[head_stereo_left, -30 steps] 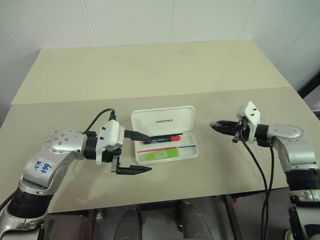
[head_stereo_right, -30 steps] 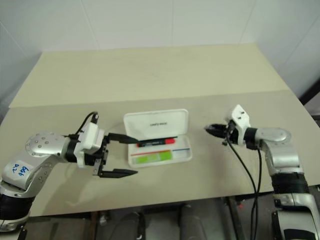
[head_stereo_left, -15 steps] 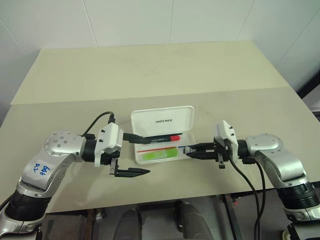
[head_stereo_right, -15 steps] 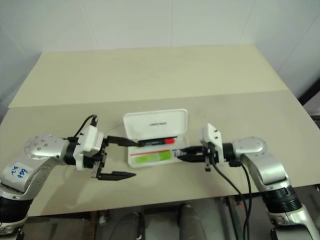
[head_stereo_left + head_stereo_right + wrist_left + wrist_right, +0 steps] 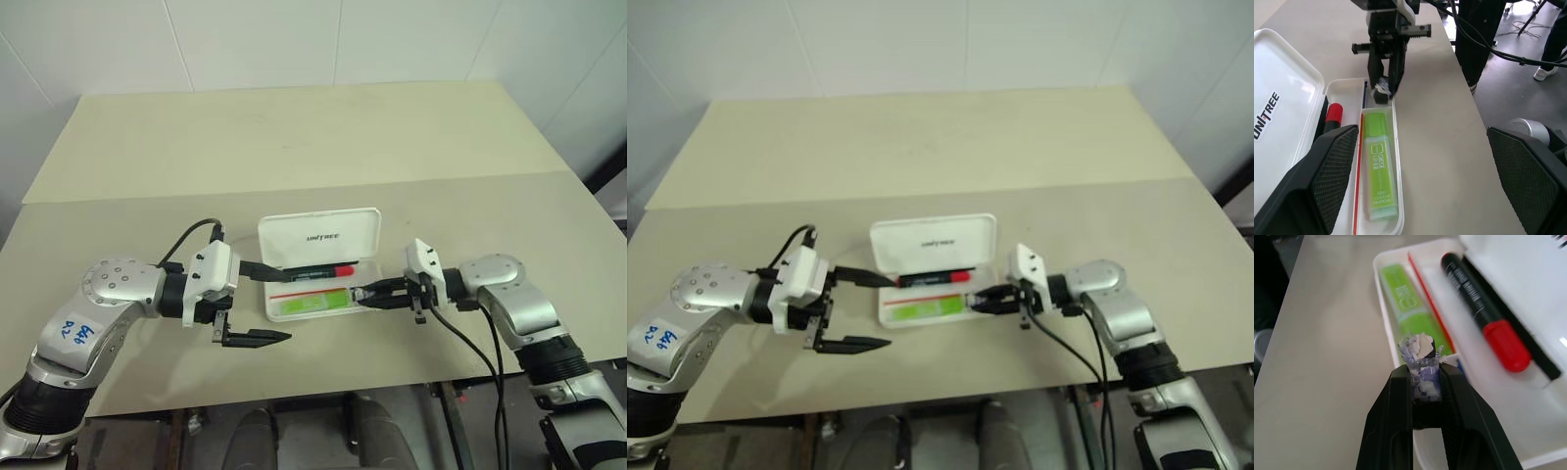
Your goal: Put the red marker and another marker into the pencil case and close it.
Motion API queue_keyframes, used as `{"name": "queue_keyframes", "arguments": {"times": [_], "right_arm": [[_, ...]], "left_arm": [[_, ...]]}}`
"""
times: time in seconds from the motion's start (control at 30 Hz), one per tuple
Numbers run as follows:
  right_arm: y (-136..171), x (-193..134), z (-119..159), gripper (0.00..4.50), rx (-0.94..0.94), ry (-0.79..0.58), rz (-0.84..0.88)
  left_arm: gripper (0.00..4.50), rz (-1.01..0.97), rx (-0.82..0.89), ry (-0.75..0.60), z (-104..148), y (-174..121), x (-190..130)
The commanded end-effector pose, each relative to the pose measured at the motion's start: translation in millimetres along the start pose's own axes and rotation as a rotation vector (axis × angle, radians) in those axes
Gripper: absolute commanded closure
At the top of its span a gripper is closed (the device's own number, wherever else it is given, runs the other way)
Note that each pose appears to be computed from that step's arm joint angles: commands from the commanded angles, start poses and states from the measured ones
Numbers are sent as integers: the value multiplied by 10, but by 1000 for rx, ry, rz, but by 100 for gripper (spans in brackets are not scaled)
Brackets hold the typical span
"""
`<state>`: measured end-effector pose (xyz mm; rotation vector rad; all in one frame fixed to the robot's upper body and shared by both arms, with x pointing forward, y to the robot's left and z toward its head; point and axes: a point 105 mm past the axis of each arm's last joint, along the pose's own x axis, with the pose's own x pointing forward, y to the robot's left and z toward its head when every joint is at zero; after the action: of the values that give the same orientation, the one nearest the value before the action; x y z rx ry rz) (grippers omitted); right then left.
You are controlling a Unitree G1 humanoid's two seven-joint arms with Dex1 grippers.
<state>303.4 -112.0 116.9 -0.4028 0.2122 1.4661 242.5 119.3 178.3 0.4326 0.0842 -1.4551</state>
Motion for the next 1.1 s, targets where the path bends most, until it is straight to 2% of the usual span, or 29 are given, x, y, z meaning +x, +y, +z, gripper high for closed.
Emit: {"name": "queue_keyframes", "arguments": {"times": [0.03, 0.27, 0.33, 0.6, 0.83, 0.93, 1.1], "right_arm": [[-48, -16, 83, 313, -45, -18, -11], [-76, -28, 99, 59, -88, -8, -22], [-85, -51, 155, 3, -107, -23, -28], [-75, -256, 483, 3, -152, -92, -80], [73, -150, 753, 3, -169, -165, -50], [138, -81, 754, 60, -165, -156, -21], [201, 79, 591, 249, -183, -82, 15]], "left_arm": [[0, -1, 42, -16, 101, -33, -13], [0, 0, 45, -17, 104, -24, -9], [0, -1, 46, -18, 106, -23, -9], [0, -1, 43, -17, 88, -19, -17], [0, -8, 45, -26, 85, -3, 5], [0, -10, 46, -26, 82, -1, 4], [0, -9, 46, -26, 80, 4, 4]]}}
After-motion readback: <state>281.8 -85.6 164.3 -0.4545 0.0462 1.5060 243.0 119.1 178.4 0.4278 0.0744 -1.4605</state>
